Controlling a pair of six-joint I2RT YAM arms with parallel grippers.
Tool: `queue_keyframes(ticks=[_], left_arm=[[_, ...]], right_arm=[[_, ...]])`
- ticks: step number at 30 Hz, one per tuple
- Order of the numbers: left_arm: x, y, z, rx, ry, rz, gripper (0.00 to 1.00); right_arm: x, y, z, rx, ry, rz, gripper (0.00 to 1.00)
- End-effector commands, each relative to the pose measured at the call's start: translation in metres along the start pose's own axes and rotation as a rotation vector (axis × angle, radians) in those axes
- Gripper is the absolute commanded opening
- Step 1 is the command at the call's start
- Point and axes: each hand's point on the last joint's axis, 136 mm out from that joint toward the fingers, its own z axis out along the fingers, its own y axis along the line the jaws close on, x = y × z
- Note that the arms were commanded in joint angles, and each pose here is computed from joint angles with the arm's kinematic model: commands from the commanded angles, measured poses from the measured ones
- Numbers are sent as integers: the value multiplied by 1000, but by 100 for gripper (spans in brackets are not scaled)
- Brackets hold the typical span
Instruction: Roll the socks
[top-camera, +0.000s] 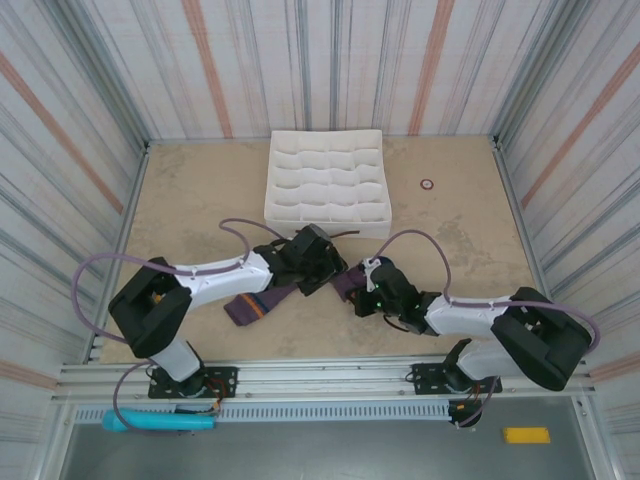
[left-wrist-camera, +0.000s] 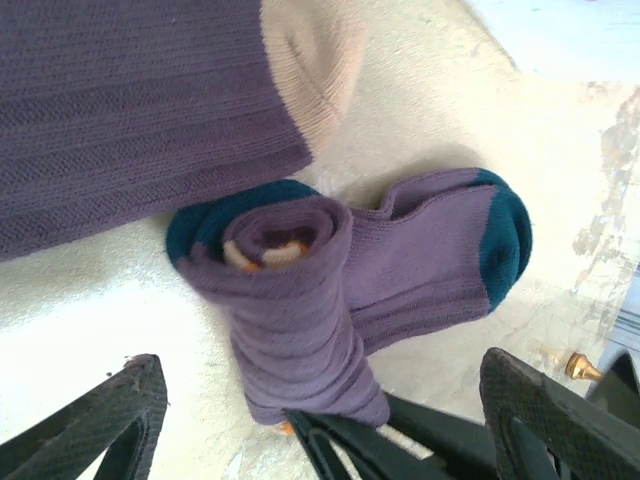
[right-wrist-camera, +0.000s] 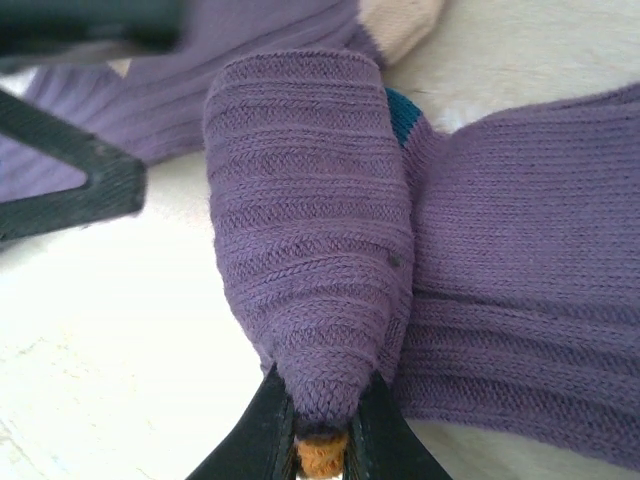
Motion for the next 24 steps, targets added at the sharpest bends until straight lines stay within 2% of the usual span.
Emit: queue_keyframes(ticks=[1,5,16,24], left_arm=[[-5,-2,-8,14,-80,64,85],[-2,-3,-5,5,-90,105,84],[9,3,19,-39,-34,106,69],[8,-11,38,-12,-26,143,62]], right_arm=[[57,-38,-6,88,202,166,0],[60,-46,-8,84,230,283,0],[76,-82,-19,146,278,633,0],[89,-90,-19,171,338,805,0]])
